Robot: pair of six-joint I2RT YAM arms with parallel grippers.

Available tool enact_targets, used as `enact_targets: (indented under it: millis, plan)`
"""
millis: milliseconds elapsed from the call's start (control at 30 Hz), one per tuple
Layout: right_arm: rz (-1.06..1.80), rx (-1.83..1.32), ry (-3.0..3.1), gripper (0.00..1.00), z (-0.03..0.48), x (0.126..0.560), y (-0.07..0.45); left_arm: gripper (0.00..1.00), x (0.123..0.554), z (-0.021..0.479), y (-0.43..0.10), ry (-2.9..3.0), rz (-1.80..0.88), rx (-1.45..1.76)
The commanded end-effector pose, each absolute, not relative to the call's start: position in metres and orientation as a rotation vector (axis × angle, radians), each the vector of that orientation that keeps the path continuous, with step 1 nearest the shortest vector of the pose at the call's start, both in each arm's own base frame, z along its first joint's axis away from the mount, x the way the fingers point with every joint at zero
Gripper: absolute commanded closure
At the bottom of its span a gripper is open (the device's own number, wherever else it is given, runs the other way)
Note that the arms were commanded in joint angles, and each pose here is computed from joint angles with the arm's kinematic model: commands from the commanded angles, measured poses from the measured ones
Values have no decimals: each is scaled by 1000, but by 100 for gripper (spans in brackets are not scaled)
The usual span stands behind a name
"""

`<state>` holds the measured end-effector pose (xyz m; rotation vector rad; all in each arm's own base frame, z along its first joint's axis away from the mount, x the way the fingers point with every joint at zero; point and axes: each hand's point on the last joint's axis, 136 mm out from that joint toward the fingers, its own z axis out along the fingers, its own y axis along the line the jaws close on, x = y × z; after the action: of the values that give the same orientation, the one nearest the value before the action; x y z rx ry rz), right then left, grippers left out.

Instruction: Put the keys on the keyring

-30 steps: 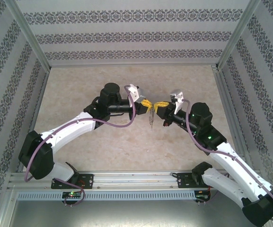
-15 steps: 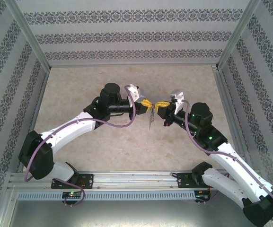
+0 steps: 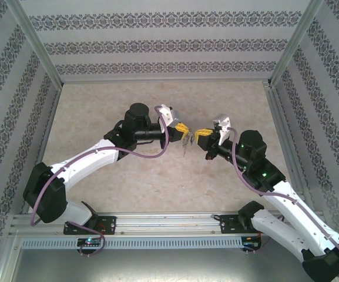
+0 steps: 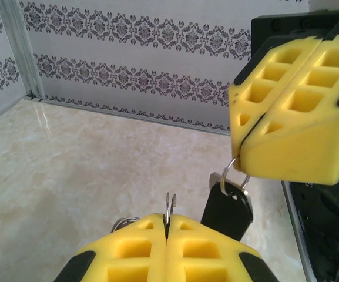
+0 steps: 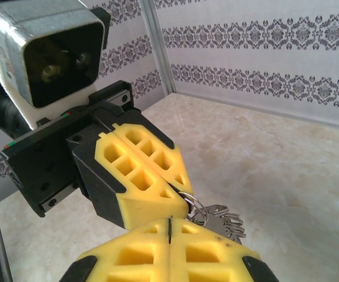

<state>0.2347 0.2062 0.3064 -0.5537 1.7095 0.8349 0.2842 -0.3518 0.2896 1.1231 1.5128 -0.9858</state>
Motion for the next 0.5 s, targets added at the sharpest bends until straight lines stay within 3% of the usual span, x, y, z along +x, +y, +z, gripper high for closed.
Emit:
enact_targets:
  millis: [0,467]
  plan:
    - [817,-571,1703,100,307,238,206,100,275,320,-355,1407,-978,1141]
    - [823,-589,1690,100,315,243,212,100,273,319,-356,1404,-996,1141]
